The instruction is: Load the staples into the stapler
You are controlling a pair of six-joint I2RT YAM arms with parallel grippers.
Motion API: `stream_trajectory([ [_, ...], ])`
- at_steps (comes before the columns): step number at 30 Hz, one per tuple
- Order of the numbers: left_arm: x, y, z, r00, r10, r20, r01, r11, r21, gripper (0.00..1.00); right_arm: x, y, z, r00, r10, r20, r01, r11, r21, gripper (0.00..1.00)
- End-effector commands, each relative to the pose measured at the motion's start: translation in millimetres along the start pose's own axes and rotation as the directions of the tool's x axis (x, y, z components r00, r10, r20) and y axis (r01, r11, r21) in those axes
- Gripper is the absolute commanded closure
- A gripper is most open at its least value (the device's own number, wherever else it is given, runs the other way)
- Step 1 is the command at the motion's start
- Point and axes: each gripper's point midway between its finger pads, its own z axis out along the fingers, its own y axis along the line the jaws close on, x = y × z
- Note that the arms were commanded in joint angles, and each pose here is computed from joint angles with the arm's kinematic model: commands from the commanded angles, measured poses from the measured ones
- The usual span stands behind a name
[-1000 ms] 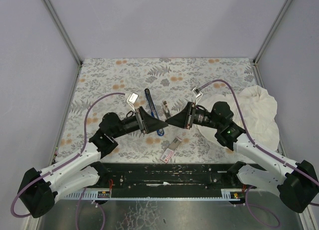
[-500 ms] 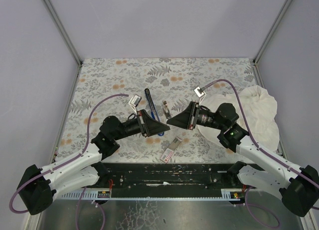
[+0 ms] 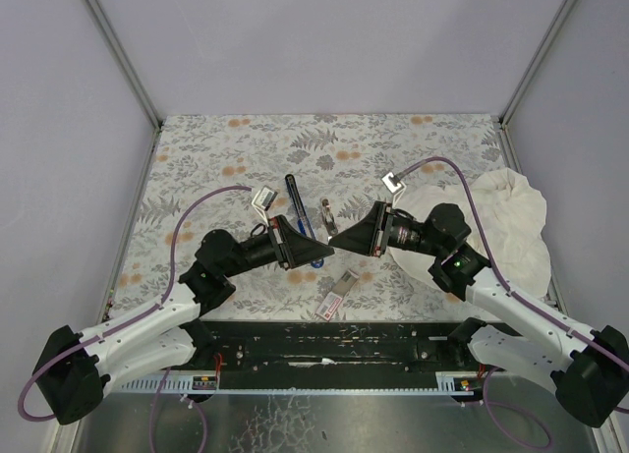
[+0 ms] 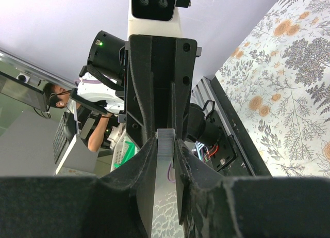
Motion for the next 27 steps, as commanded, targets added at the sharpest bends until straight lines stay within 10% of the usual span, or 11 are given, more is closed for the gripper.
stream_trajectory([
  [1,-6.8,-20.8,-1.3,0.999,0.034,0.040,-0.037,0.996,0.077,0.84,-1.3,12.6,-4.1,1.000,-0.029,-0.001,0.029,0.999,-0.042,0.73],
  [6,-4.5,-12.7,-1.5,0.999,0.028,0.036,-0.030,0.998,0.050,0.90,-0.2,7.7,-5.5,0.999,-0.038,0.000,0.038,0.999,-0.015,0.70],
  [16,26.6,72.3,-0.1,0.991,0.051,-0.120,-0.089,0.936,-0.341,0.93,-16.7,-39.7,-32.1,0.987,-0.152,0.059,0.121,0.925,0.361,0.08],
  [27,112.3,140.7,38.1,0.937,0.002,-0.350,-0.232,0.751,-0.617,0.95,-46.3,-79.3,-109.4,0.935,-0.347,0.070,0.173,0.621,0.764,0.01],
])
